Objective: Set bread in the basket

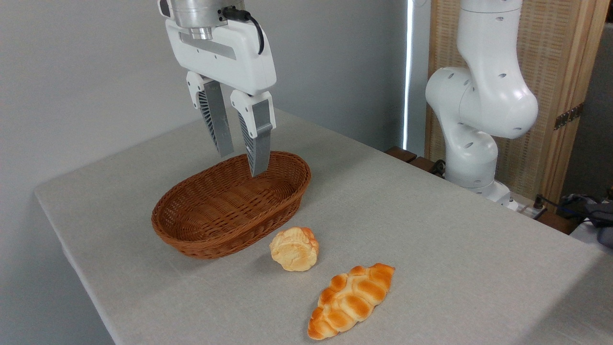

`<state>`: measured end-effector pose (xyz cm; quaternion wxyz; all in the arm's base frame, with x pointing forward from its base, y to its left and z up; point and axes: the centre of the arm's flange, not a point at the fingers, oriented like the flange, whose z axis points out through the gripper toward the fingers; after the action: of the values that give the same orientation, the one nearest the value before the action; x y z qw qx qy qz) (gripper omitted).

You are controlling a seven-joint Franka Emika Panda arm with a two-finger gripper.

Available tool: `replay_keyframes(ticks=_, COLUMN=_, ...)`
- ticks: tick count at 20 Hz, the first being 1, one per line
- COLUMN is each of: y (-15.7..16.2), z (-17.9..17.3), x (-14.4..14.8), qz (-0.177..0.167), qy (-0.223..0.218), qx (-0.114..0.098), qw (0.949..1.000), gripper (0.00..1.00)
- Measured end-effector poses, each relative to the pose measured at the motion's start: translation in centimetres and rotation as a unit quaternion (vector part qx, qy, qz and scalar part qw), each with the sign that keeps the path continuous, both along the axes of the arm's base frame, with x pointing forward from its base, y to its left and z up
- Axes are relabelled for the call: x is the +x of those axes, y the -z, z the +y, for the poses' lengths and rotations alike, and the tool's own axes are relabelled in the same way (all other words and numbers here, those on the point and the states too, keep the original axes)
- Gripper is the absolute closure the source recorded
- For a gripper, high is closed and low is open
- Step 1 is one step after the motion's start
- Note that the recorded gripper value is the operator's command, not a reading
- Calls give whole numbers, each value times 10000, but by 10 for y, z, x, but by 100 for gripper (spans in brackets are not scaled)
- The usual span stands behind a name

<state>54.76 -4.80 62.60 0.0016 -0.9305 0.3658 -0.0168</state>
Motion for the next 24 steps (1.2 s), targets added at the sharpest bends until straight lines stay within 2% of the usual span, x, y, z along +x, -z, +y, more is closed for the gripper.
replay_keyframes(ticks=24, y=-3, z=3, x=-1, qz=-22, qy=-25, qx=-17, qw=10000, gripper=0)
